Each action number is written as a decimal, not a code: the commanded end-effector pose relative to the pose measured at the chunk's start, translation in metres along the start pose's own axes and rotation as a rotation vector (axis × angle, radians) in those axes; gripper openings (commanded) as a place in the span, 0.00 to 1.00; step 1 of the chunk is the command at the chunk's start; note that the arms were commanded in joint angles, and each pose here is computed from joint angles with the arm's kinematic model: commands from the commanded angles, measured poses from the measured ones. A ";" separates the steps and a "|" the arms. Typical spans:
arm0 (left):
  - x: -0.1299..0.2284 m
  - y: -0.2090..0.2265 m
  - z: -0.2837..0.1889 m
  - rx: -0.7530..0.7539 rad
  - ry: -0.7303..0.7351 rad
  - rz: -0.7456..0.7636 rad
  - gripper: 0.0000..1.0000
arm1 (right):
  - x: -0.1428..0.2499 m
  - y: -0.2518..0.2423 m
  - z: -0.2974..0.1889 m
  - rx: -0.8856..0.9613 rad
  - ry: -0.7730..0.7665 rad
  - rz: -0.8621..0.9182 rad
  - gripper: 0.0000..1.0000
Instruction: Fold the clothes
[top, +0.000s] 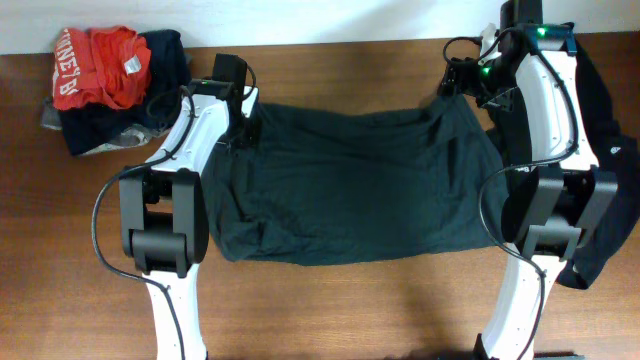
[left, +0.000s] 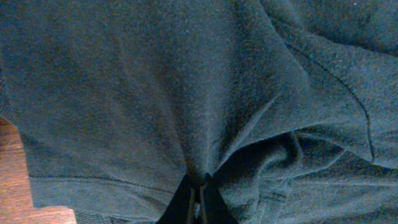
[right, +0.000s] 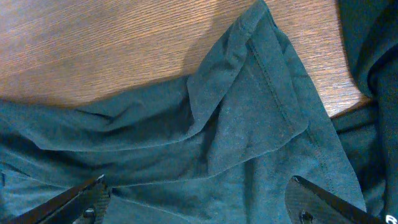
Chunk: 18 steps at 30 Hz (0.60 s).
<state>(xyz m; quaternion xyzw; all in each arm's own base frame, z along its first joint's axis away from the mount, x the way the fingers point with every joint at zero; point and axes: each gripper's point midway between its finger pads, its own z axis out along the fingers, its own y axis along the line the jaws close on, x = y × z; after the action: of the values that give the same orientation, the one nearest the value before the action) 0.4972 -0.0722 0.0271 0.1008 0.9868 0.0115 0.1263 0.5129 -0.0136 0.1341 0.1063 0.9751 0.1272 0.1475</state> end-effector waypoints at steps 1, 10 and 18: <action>0.002 0.003 -0.003 -0.016 0.005 -0.003 0.01 | -0.003 0.002 -0.009 0.000 -0.019 -0.015 0.92; -0.014 0.004 -0.049 -0.013 -0.008 -0.045 0.01 | -0.001 0.001 -0.008 0.000 -0.013 -0.014 0.90; -0.025 0.005 -0.061 -0.012 -0.042 -0.064 0.01 | 0.011 -0.007 0.016 0.008 0.048 -0.019 0.81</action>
<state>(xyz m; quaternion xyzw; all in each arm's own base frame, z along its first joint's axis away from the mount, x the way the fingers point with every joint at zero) 0.5031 -0.0724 0.0757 0.0780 0.9884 0.0110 0.1296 0.5102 -0.0133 0.1292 0.0999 0.9768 0.1261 0.1412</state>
